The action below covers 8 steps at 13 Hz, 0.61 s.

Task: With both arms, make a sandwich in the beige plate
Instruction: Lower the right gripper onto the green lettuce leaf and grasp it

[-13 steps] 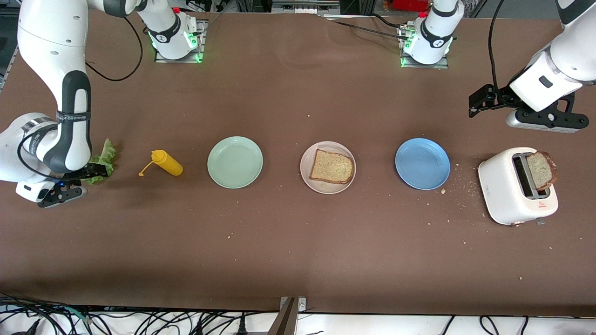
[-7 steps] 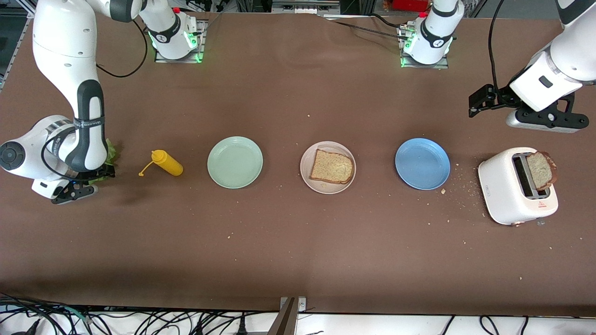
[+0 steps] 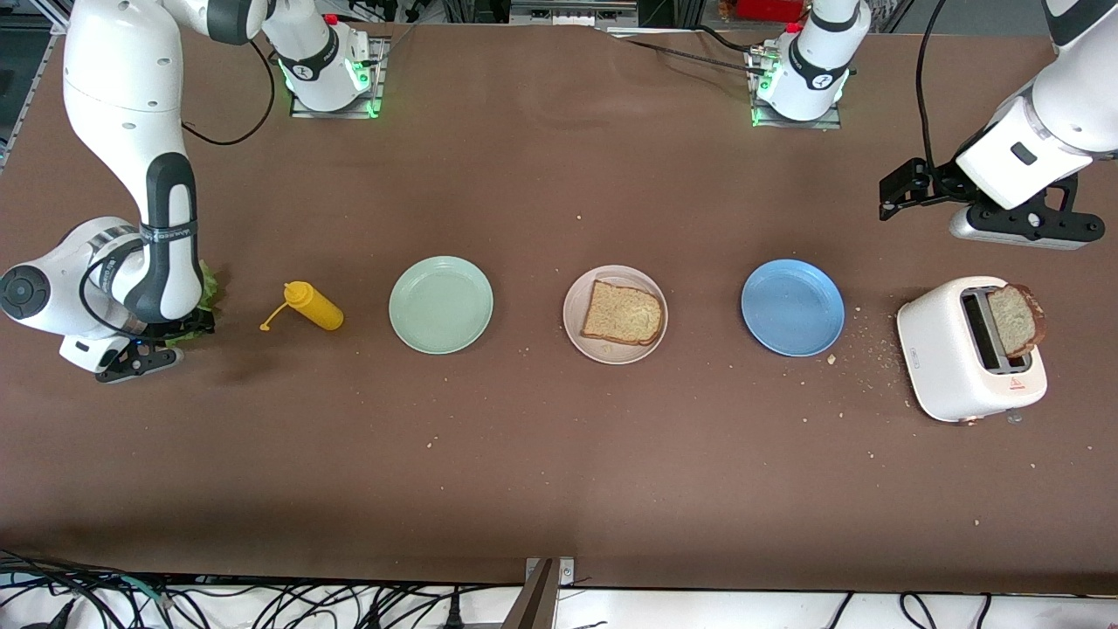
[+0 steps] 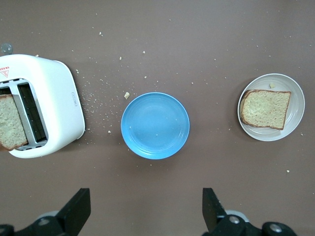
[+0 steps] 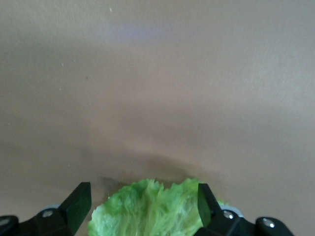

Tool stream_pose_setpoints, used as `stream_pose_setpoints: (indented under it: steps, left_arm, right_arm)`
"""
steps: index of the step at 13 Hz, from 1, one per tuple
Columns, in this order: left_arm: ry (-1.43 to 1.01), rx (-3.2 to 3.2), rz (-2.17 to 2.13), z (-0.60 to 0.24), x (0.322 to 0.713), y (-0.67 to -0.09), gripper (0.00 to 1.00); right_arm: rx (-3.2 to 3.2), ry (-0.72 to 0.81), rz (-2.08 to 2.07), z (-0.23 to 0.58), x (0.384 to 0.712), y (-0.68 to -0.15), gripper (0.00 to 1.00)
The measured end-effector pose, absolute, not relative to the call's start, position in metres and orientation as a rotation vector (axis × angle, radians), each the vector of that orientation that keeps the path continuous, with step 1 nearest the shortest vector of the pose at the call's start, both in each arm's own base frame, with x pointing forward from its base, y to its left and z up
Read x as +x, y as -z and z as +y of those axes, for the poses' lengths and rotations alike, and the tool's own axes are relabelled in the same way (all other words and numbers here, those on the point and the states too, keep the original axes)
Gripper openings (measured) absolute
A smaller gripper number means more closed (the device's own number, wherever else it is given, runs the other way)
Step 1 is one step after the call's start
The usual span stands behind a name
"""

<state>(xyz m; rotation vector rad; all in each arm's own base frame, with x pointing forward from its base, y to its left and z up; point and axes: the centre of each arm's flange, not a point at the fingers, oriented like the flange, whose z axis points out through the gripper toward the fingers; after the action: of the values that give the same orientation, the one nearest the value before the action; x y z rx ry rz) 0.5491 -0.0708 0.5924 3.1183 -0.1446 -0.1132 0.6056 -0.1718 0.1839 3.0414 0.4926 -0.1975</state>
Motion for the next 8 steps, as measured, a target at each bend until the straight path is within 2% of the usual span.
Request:
stream_pose_setpoints:
  steps: [1,6,8]
  left_arm:
    - [0.113,3.118,-0.145,-0.071,0.549,-0.592,1.0]
    - [0.113,3.118,-0.145,-0.071,0.549,-0.592,1.0]
    - [0.113,3.118,-0.145,-0.071,0.549,-0.592,1.0]
  right_arm:
    - [3.046,0.206,0.484,-0.175,0.603,-0.183,0.93]
    - [3.066,0.239,0.455,-0.184,0.597,-0.181,0.35]
    - [3.068,0.241,0.453,-0.185,0.596,-0.182,0.17]
